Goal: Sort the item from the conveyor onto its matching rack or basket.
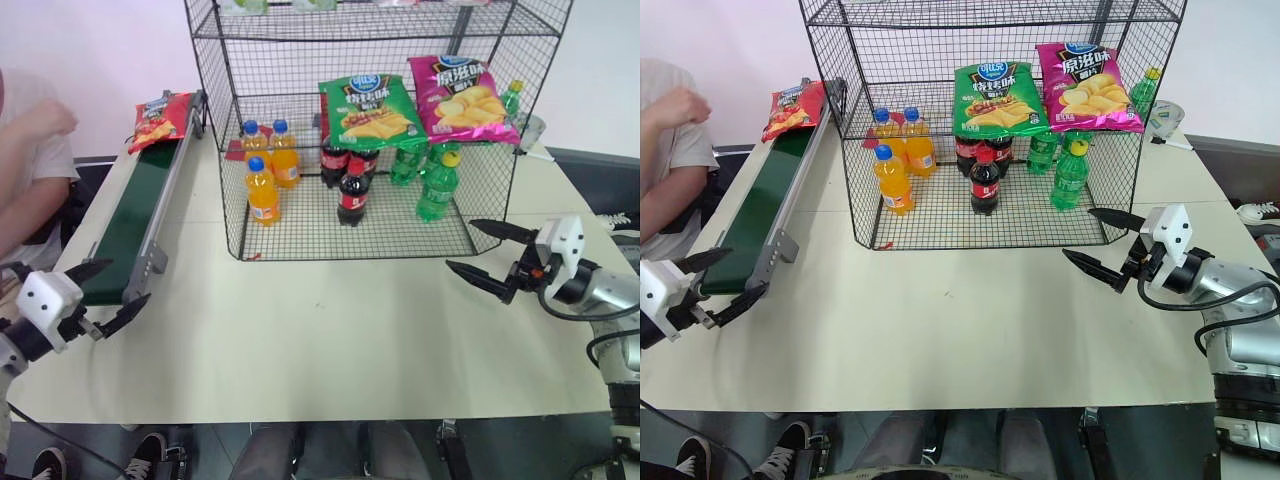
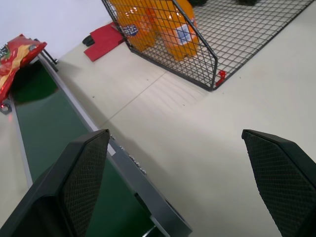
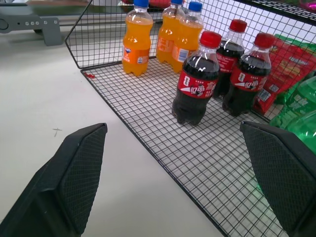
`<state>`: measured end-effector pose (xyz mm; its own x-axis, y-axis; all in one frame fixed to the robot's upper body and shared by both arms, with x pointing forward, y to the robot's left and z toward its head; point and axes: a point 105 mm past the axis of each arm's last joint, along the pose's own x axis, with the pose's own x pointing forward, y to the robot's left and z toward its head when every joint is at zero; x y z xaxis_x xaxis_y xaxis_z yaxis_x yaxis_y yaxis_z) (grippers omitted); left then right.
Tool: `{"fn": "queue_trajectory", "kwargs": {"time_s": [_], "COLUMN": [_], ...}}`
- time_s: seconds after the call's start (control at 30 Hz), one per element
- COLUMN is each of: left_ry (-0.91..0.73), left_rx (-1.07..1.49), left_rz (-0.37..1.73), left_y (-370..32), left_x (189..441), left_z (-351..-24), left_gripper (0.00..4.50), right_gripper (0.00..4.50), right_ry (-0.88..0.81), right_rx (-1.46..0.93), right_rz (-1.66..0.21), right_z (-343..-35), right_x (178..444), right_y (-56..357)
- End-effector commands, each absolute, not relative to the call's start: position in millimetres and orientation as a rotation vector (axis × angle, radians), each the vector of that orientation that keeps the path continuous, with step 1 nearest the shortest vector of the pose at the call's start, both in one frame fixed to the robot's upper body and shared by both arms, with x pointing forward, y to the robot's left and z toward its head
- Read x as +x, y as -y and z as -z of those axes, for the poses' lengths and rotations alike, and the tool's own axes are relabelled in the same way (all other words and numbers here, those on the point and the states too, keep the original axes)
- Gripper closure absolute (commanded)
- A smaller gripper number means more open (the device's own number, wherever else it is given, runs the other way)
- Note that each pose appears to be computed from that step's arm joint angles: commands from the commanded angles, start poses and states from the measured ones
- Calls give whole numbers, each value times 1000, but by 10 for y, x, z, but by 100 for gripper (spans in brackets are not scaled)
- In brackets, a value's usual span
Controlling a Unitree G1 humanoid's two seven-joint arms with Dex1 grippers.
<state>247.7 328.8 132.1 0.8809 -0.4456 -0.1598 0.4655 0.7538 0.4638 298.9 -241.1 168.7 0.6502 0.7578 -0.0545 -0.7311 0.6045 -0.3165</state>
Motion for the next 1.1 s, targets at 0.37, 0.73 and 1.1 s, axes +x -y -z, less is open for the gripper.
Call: {"fn": "queue_trajectory", "kwargs": {"time_s": [0.37, 0.73, 1.1], "left_ry": [4, -19, -20], "left_rx": [949, 1218, 1384], "left_rz": [192, 66, 83], "left_y": [-3745, -3910, -3916], "left_x": [2346, 2362, 2351], "left_z": [-1501, -1393, -1332], "left_gripper": [1, 1, 1], "right_gripper": [0, 0, 0], "right_ry": [203, 201, 197], "right_rx": [-227, -167, -187], "right_rz": [-996, -1364, -1349], "right_z": [-1879, -1883, -1833], "right_x": [2829, 2399, 2510], "right_y": [1956, 1224, 1216]}}
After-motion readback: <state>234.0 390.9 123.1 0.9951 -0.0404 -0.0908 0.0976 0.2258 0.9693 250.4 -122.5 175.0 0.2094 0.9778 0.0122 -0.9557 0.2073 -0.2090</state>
